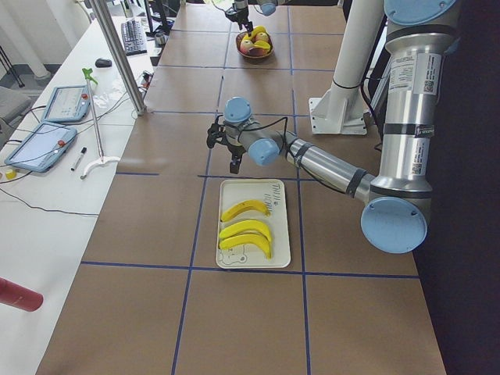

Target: Transfer all bananas from basket to plate

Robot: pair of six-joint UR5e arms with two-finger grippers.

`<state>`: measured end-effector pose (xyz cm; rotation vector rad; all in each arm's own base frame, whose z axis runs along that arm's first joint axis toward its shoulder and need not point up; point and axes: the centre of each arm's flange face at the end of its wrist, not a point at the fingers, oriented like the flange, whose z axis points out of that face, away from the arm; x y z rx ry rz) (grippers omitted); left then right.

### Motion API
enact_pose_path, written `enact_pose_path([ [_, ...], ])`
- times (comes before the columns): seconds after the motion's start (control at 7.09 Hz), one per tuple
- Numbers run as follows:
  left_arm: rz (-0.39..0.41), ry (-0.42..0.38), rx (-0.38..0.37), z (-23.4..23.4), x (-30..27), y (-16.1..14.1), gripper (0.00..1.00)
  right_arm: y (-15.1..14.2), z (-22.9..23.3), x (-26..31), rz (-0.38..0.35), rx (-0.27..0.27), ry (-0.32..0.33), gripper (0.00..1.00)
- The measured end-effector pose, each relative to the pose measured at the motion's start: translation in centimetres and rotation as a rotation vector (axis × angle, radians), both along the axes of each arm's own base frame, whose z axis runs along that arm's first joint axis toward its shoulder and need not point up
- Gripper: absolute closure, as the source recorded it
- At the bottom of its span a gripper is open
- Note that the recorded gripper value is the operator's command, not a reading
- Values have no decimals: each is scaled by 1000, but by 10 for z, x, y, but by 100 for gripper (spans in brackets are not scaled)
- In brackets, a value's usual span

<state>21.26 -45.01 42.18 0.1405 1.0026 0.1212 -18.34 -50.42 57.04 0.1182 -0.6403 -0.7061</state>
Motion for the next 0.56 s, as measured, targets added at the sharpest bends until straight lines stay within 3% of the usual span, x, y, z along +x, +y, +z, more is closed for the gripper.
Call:
enact_pose_path([
  [0.56,0,0,1,-1,0,0,0,-7,4,-9,-16,-10,0,14],
])
